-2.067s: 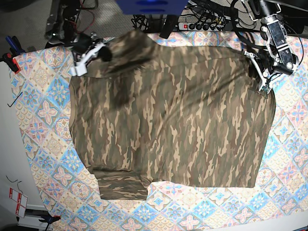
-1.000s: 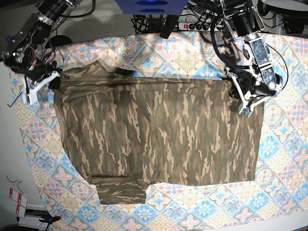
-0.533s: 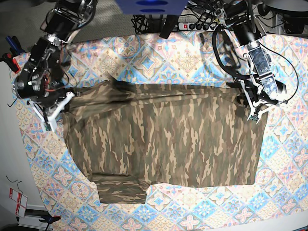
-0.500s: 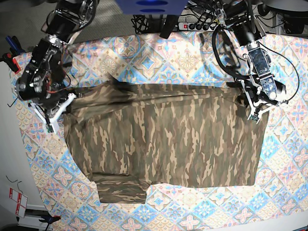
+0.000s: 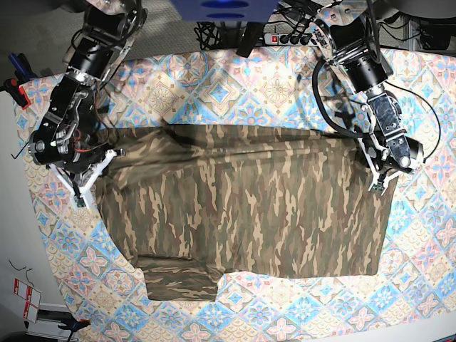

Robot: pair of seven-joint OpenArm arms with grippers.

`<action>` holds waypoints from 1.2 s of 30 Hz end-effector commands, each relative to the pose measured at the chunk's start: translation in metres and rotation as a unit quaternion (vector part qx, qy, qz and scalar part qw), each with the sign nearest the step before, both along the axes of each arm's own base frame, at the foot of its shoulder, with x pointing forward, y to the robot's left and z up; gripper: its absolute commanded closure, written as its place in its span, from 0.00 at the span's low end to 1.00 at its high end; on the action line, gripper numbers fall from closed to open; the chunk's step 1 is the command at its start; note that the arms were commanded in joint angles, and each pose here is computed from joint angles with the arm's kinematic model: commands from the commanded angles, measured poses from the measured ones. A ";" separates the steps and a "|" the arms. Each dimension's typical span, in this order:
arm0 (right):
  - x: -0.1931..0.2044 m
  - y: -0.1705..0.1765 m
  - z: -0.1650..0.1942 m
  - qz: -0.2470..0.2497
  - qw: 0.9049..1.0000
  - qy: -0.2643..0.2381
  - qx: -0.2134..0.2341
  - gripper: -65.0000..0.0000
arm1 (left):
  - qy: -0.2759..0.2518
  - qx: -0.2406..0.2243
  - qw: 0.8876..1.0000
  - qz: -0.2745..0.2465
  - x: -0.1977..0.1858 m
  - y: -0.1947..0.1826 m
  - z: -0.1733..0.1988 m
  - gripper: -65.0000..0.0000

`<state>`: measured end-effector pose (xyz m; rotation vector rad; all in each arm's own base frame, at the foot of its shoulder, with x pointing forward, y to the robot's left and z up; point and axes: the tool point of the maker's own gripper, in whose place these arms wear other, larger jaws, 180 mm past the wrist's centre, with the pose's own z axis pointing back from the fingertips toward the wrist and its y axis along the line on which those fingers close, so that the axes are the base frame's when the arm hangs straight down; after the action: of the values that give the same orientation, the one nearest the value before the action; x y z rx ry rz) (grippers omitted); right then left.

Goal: Fold the T-shirt properly
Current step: 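Grasp the shirt's side edges with both grippers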

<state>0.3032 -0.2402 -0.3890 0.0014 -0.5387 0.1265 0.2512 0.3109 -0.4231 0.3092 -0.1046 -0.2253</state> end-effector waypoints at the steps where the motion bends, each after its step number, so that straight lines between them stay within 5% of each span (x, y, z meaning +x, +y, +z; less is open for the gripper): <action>1: 0.011 -0.023 0.016 -0.015 0.999 -0.018 -0.044 0.99 | 0.015 0.067 0.997 0.029 -0.009 0.035 0.023 1.00; 7: 0.021 -0.003 0.017 0.020 0.998 -0.028 -0.046 0.99 | -0.018 0.085 0.995 0.039 0.000 0.043 0.044 1.00; 21: 0.035 0.016 0.010 0.028 0.998 -0.040 -0.033 0.99 | -0.244 0.060 0.967 0.028 0.041 0.035 0.082 1.00; 29: 0.059 0.011 0.017 0.024 0.999 -0.040 -0.028 0.99 | -0.286 0.047 0.957 -0.003 0.058 0.014 0.080 1.00; 36: 0.075 0.024 0.005 0.050 0.998 -0.018 -0.018 0.99 | -0.298 -0.011 0.954 -0.017 0.082 0.003 0.051 1.00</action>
<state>0.3622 -0.2073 -0.4029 0.0242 -0.5170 0.2372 0.3207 0.2987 -0.3936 0.2936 -0.6505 -0.1742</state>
